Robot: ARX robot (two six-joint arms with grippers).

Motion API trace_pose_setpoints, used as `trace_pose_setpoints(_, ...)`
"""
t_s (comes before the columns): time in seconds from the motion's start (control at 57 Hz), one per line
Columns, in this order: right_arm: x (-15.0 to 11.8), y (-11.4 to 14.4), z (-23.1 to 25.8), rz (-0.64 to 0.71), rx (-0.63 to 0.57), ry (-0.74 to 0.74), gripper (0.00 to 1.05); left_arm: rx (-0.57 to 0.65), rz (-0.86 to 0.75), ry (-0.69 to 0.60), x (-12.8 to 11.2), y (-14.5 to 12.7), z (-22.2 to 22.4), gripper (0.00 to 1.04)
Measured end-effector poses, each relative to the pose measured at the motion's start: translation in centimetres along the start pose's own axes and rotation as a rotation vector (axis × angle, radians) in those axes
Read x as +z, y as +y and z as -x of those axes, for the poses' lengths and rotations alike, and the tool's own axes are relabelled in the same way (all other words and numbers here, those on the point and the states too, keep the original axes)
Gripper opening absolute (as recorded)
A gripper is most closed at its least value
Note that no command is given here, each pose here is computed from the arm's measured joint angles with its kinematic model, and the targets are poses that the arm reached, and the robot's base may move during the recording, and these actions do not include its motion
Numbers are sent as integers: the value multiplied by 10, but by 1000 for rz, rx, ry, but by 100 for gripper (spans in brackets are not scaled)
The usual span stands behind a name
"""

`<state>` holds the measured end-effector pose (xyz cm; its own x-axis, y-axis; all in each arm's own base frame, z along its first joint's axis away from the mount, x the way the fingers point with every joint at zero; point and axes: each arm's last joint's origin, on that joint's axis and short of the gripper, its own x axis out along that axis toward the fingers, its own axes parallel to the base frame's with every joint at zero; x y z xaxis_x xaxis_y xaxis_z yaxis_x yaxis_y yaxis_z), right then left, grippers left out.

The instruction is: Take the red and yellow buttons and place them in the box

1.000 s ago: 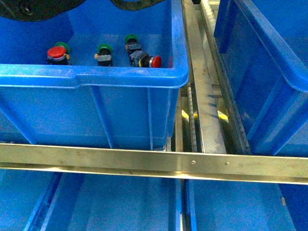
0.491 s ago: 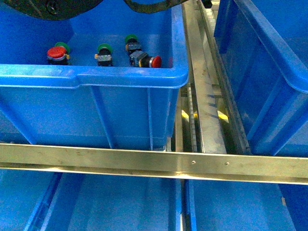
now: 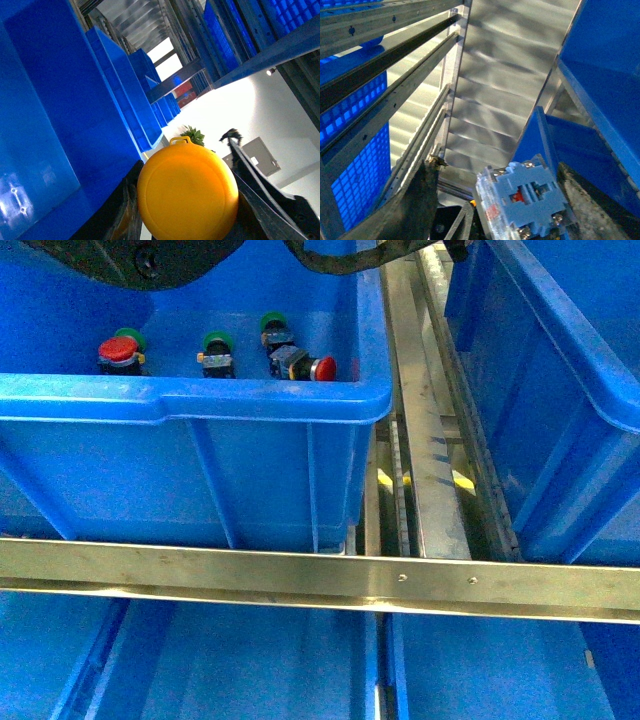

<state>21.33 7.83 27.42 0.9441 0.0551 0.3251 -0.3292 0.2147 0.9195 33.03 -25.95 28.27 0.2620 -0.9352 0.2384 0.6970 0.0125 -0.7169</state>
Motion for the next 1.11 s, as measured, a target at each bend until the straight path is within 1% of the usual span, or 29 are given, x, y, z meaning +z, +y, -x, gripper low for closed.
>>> trace_pose_setpoints(0.105, 2, -3, 2, -3, -9, -3, 37, 4, 12, -3, 0, -1, -2, 32)
trace_pose_setpoints(0.14, 3, -3, 2, -5, -10, -4, 33, 6, 39, -3, 0, -1, -2, 32)
trace_pose_setpoints(0.246, 6, -3, 3, -23, -9, -11, 28, 7, 53, -13, 1, -3, -5, 32)
trace_pose_setpoints(0.386, 9, -3, 3, -29, -20, -22, 28, 12, 53, -26, 1, -4, -7, 33)
trace_pose_setpoints(0.404, 9, -3, 3, -30, -20, -24, 28, 13, 52, -27, 1, -4, -7, 35)
trace_pose_setpoints(0.456, 10, -3, 3, -25, -20, -26, 27, 14, 17, -29, 1, -4, -7, 45)
trace_pose_setpoints(0.544, 11, -5, 3, -10, -27, -35, 26, 25, -19, -46, 2, -4, -7, 60)
trace_pose_setpoints(0.684, 15, -13, 3, 15, -58, -60, 26, 55, -61, -94, 13, -1, 0, 85)
trace_pose_setpoints(0.719, 15, -18, 1, 30, -75, -58, 26, 60, -78, -111, 17, -3, 3, 93)
trace_pose_setpoints(0.754, 14, -21, 0, 43, -87, -52, 26, 63, -100, -121, 21, -8, 8, 99)
trace_pose_setpoints(0.807, 14, -26, -2, 63, -105, -44, 26, 60, -126, -126, 25, -14, 14, 96)
trace_pose_setpoints(0.947, 12, -35, -7, 145, -137, -4, 26, 75, -212, -111, 34, -35, 39, 97)
trace_pose_setpoints(1.018, 11, -33, -11, 195, -142, 16, 26, 108, -256, -109, 39, -43, 57, 97)
trace_pose_setpoints(1.105, 9, -26, -17, 289, -140, 50, 26, 162, -305, -121, 42, -52, 88, 97)
